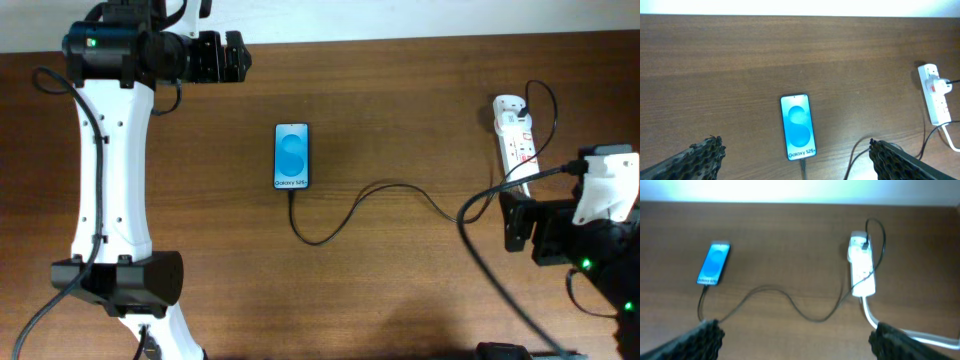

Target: Plug charger to phone and switch on socket

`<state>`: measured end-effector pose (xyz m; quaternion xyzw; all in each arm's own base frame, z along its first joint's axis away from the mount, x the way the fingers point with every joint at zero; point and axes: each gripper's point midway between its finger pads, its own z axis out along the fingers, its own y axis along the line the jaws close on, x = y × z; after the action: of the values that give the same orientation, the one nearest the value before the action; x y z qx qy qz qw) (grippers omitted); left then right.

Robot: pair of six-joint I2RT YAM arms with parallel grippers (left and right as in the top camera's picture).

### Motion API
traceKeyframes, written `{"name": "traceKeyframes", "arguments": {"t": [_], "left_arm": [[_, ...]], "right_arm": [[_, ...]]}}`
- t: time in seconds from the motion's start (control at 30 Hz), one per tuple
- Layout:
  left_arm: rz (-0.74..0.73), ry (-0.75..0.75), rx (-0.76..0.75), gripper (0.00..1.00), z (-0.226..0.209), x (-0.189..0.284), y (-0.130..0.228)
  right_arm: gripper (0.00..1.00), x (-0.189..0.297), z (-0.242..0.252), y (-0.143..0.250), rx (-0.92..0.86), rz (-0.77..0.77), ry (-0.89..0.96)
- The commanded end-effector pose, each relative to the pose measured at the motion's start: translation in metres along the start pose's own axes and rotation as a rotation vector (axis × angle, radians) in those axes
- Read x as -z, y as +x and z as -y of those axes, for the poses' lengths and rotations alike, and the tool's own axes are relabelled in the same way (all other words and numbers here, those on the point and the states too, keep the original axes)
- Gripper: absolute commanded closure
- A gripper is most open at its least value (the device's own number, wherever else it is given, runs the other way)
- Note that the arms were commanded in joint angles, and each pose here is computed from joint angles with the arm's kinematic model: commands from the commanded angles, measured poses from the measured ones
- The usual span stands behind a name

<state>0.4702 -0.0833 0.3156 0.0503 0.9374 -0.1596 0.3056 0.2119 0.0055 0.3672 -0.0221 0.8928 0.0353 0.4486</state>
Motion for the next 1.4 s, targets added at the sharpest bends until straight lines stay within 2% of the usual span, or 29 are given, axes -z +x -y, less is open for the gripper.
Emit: {"name": "traceKeyframes", "arguments": {"t": [0.0, 0.13, 0.23, 0.47, 0.67, 0.83, 1.0, 1.13, 1.37], "left_arm": [[0.038, -0.001, -0.022, 0.01, 0.004, 0.015, -0.006], [0.037, -0.002, -0.022, 0.01, 0.004, 0.015, -0.006], [0.037, -0.002, -0.022, 0.01, 0.004, 0.015, -0.006], [0.037, -0.002, -0.022, 0.01, 0.004, 0.015, -0.006], [0.038, -0.002, -0.021, 0.01, 0.003, 0.015, -0.006], [0.038, -0.002, -0.022, 0.01, 0.004, 0.015, -0.006], [0.037, -0.001, -0.022, 0.01, 0.004, 0.015, -0.006], [0.037, -0.002, -0.022, 0.01, 0.004, 0.015, -0.006], [0.037, -0.001, -0.022, 0.01, 0.004, 0.015, -0.006]], "right_arm": [[0.02, -0.014, 0.003, 0.005, 0.032, 0.123, 0.031], [0.02, -0.048, 0.007, 0.021, 0.060, 0.328, 0.043], [0.02, -0.052, 0.005, 0.025, 0.079, 0.431, 0.041], [0.02, -0.070, -0.002, 0.050, 0.115, 0.649, 0.027], [0.02, -0.086, -0.002, 0.080, 0.126, 0.771, 0.029], [0.02, -0.105, 0.000, 0.097, 0.126, 0.764, 0.028], [0.02, -0.141, 0.002, 0.132, 0.116, 0.647, 0.020], [0.02, -0.153, 0.003, 0.148, 0.108, 0.565, 0.018], [0.02, -0.153, 0.003, 0.148, 0.109, 0.566, 0.018]]}}
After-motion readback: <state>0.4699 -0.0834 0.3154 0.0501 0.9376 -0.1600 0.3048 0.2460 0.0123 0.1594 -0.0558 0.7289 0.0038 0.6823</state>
